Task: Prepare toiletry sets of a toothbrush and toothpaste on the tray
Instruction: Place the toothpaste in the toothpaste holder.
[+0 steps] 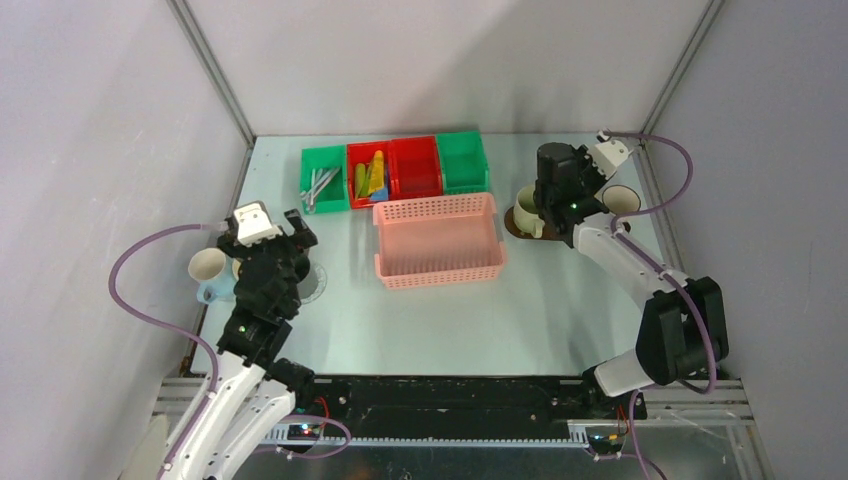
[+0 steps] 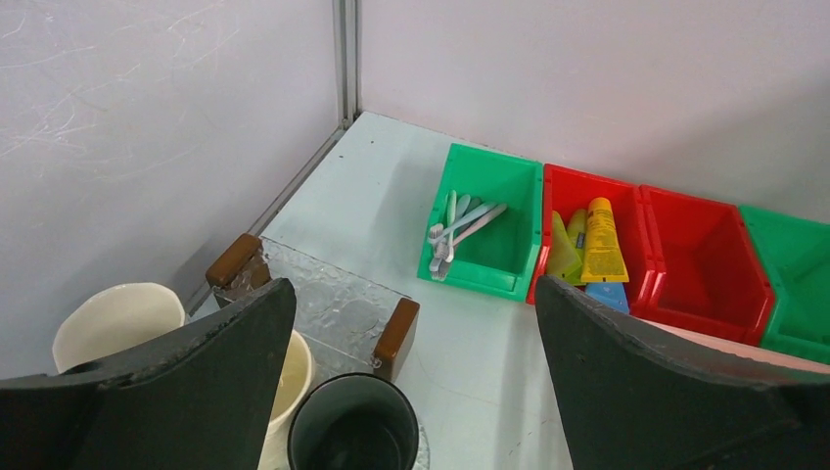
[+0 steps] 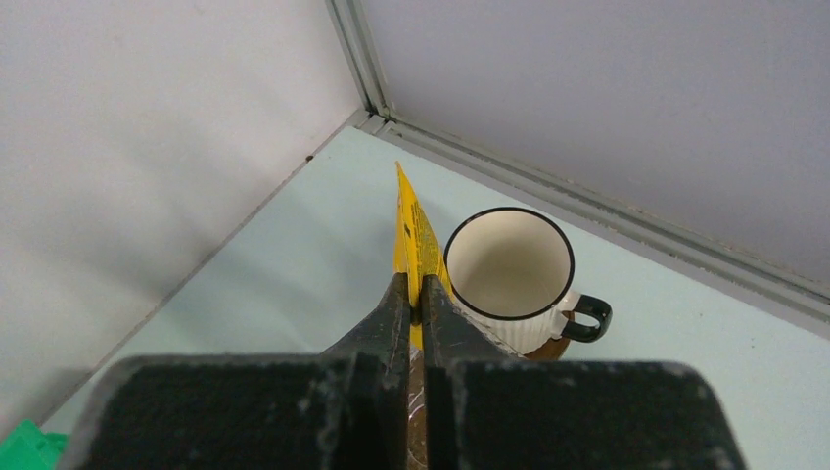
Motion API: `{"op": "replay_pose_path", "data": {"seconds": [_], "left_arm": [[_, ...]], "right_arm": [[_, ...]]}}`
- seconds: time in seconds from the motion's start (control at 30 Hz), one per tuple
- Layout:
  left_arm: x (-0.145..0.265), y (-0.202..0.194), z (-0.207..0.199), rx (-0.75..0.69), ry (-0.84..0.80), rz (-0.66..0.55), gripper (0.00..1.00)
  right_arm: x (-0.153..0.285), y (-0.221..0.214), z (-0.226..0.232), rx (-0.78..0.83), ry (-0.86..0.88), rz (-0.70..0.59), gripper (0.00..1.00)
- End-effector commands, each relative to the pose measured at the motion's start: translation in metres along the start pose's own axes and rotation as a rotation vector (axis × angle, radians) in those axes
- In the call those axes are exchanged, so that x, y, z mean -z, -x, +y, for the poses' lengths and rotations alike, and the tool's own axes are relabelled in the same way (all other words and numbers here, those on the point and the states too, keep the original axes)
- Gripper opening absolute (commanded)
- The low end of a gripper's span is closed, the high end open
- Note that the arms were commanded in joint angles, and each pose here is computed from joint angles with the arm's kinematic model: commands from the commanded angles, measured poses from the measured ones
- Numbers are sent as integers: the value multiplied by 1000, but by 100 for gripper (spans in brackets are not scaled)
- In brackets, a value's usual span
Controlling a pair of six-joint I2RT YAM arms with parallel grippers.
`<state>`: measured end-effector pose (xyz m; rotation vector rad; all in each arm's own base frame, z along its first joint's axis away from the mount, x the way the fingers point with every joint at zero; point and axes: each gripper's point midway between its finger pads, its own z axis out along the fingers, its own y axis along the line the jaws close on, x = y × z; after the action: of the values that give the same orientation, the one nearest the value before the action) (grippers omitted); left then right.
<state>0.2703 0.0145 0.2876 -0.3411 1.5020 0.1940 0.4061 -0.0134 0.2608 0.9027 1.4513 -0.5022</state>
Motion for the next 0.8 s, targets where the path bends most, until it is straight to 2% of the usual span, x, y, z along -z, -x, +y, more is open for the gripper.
{"op": "replay_pose_path", "data": {"seconds": [0.0, 0.77], "left_arm": [[-1, 3, -3, 46, -5, -19, 98], [4, -3, -17, 43, -54, -23, 98]], "right_arm": [[-4, 22, 2, -125, -69, -61, 0], [-13, -34, 4, -69, -149, -2, 0]]}}
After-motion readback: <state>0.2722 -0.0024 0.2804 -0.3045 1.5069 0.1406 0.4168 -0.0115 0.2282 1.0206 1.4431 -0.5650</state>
